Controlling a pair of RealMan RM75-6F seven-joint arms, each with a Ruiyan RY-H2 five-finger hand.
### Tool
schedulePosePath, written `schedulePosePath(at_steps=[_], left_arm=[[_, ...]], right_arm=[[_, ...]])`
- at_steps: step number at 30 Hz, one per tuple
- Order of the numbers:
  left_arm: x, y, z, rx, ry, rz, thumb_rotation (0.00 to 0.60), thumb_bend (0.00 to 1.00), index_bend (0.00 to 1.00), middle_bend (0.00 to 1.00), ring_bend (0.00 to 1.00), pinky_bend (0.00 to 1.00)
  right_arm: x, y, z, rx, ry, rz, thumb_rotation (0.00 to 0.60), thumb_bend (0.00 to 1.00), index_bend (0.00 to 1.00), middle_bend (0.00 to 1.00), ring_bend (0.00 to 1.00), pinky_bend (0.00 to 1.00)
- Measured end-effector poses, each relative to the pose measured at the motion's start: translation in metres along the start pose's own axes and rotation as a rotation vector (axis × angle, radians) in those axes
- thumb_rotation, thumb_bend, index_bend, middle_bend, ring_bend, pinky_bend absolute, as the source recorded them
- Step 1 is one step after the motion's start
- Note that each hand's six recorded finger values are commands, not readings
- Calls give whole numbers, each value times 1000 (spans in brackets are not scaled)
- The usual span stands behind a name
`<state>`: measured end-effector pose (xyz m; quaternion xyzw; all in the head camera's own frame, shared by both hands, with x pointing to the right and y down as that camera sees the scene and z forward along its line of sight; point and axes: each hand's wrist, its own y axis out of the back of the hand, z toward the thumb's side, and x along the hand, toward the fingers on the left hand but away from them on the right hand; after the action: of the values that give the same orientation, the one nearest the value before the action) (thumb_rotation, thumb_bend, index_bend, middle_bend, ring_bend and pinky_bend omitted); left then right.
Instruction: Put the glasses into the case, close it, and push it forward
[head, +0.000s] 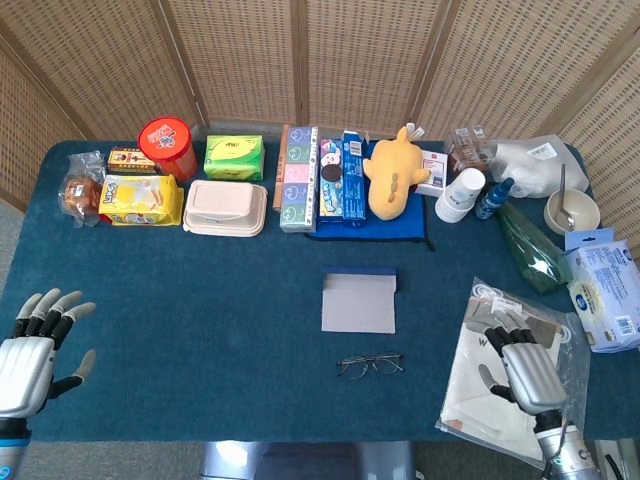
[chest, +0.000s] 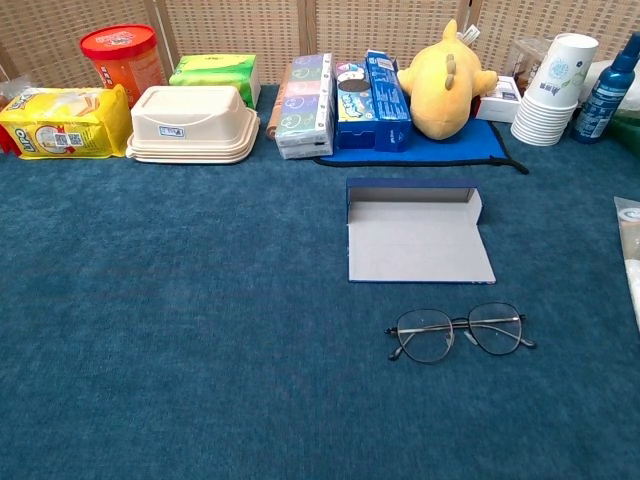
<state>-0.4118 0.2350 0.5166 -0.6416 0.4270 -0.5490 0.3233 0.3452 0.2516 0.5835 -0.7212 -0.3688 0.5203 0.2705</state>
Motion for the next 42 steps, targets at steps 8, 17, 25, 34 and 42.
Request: schedulePosePath(at_steps=[8, 17, 25, 34, 42], left_arm=[[7, 3, -6, 8, 17, 2, 600, 338, 222, 158, 62, 0], [25, 1, -11, 2, 8, -3, 600, 338, 221, 156, 62, 0], [33, 2, -11, -7, 0, 5, 600, 338, 222, 153, 62, 0], [36, 8, -12, -6, -4, 29, 600, 338, 222, 150, 61, 0], [37, 4, -16, -17, 1, 19, 600, 339, 222, 148, 61, 0]], right_arm=[[-14, -23, 23, 7, 59, 70, 600, 371, 291, 236, 141, 100], [-33, -55, 51, 66, 107, 134, 600, 369, 331, 254, 150, 113], [-44, -70, 70, 102, 137, 159, 600, 368, 330, 254, 150, 113], [-51, -79, 89, 126, 174, 179, 600, 367, 320, 254, 150, 113], [-58, -88, 106, 155, 208, 195, 600, 367, 287, 245, 148, 113]])
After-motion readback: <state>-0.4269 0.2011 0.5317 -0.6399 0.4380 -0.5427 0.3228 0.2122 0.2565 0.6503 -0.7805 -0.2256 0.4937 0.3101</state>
